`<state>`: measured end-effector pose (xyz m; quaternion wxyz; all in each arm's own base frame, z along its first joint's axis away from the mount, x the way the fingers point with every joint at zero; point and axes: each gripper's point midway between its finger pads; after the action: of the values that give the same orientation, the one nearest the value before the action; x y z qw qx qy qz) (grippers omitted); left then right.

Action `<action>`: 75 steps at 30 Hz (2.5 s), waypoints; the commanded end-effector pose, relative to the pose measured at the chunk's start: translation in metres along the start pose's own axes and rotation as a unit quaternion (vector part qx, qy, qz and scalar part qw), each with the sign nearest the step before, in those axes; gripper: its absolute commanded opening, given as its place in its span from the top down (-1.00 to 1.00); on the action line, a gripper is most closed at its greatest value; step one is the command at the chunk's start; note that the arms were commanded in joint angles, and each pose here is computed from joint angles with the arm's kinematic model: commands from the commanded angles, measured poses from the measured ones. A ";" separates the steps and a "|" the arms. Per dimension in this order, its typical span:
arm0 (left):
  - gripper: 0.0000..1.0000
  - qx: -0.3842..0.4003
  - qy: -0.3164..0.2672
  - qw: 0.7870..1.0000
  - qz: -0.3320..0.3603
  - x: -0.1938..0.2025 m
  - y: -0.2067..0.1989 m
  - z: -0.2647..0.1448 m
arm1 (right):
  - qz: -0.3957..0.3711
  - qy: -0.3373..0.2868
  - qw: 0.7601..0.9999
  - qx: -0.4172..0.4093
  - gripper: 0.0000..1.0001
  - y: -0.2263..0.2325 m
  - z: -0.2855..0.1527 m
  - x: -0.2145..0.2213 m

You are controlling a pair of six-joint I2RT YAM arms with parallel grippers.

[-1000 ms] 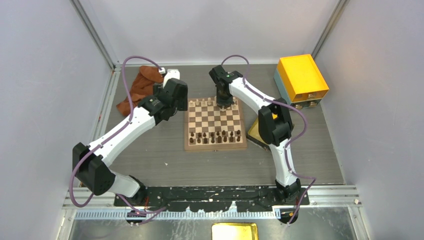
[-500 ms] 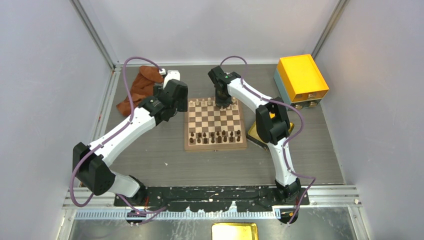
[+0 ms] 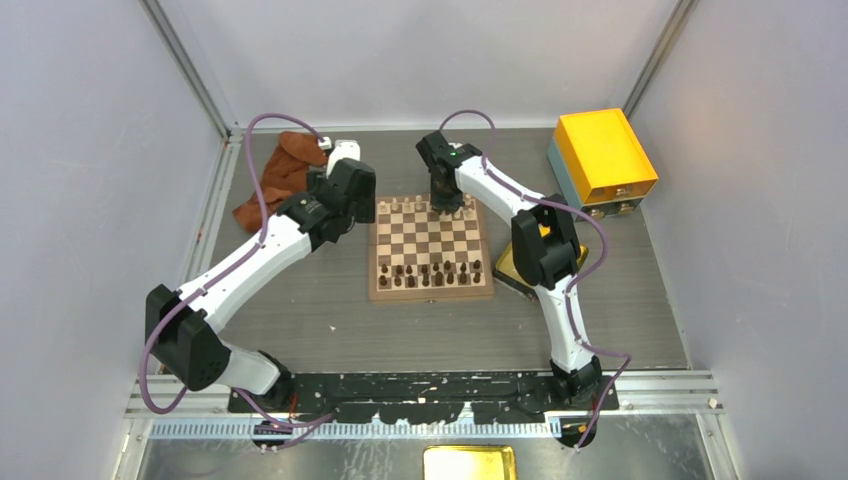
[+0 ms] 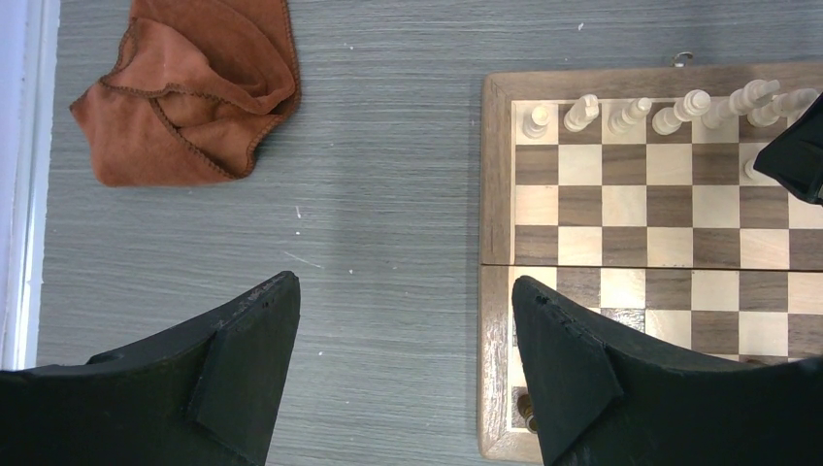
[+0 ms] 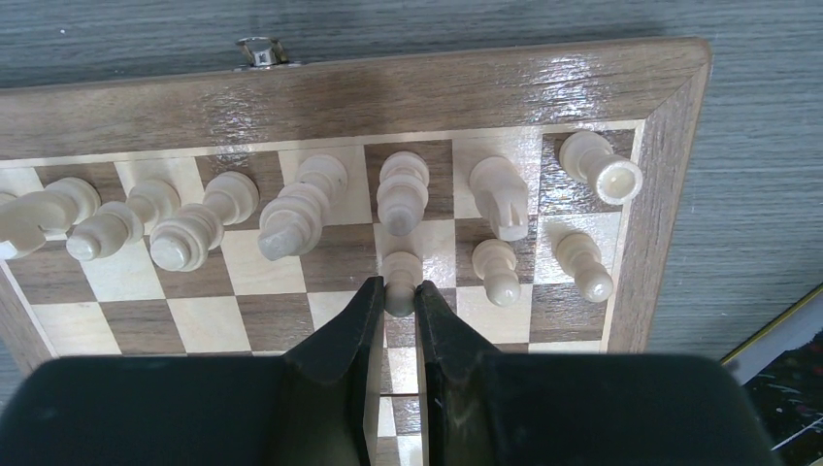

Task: Set up the chess pieces on the board
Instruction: Place the chess piece on the chessboard.

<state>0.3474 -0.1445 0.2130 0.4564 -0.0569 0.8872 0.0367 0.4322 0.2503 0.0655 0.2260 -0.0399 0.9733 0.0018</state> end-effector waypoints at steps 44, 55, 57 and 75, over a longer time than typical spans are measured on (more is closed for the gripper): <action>-0.61 0.009 -0.031 0.999 -0.031 -0.017 0.001 -0.007 | -0.008 -0.036 0.999 0.006 0.24 -0.007 -0.009 -0.015; -0.60 0.011 -0.031 0.999 -0.031 -0.018 0.000 -0.008 | -0.006 -0.060 0.998 0.002 0.25 -0.008 -0.026 -0.027; -0.60 0.012 -0.031 0.999 -0.032 -0.018 0.000 -0.007 | -0.004 -0.066 0.998 0.001 0.25 -0.009 -0.030 -0.031; -0.59 0.014 -0.029 0.999 -0.036 -0.018 -0.001 -0.009 | 0.001 -0.109 0.994 -0.004 0.25 -0.015 -0.074 -0.044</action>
<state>0.3458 -0.1455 0.2081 0.4522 -0.0565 0.8895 0.0328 0.4371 0.2413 0.0999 0.2709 -0.0474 0.9614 0.0011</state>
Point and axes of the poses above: each gripper's point midway between its finger pads, its own z axis out along the fingers, its own y axis along the line the jaws close on, x = y × z, and after that the axes turned 6 degrees about -z, right-handed
